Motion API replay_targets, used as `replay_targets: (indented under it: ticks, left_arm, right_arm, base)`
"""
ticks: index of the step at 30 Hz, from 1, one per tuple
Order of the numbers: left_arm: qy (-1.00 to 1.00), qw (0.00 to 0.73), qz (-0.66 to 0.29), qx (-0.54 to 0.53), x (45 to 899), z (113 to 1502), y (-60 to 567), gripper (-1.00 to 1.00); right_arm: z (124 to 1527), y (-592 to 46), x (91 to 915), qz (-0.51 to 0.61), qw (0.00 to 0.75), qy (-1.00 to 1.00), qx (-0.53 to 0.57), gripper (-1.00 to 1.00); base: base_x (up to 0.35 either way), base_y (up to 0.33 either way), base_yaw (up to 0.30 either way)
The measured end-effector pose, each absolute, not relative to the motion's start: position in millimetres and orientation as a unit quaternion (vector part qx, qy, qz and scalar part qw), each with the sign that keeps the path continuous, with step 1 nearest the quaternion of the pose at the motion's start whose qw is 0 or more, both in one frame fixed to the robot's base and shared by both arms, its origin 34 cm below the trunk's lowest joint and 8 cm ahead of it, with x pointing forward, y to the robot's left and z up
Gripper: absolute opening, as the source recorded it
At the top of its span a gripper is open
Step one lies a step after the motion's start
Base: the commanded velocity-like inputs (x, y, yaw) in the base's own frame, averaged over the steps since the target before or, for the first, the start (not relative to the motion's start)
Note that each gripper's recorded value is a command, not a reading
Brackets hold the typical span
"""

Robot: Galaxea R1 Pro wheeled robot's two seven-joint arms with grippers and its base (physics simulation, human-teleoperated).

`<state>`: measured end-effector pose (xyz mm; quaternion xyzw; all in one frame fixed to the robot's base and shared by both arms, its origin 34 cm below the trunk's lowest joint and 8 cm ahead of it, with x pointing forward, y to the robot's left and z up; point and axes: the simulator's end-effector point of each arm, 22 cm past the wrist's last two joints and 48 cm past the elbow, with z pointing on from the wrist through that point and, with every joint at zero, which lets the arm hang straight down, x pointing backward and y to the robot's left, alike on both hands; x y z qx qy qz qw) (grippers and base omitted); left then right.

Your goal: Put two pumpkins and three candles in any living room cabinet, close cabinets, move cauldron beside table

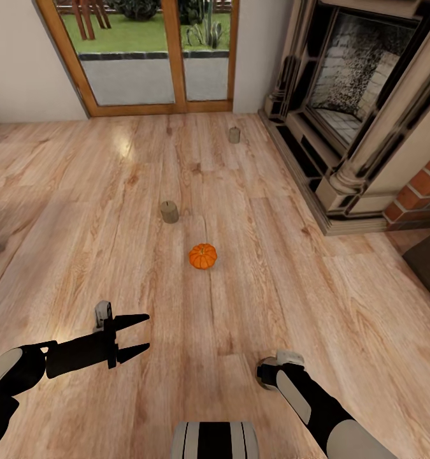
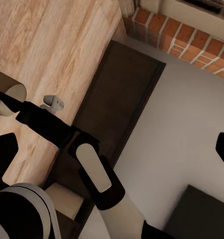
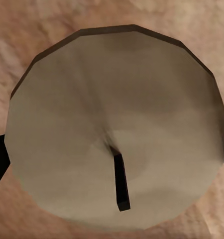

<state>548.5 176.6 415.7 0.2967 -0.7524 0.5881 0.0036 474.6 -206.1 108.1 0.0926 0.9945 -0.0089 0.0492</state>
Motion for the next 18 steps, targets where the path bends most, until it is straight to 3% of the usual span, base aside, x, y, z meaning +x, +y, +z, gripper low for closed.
replay_targets:
  ticks: [18]
  left_arm:
    - [-0.753,0.003,0.588,0.297,548.9,415.7,177.1,1.00]
  right_arm:
    - [108.1,-206.1,474.6,-0.009,0.049,0.994,0.093,-1.00]
  base:
    - [0.000,0.000,0.000]
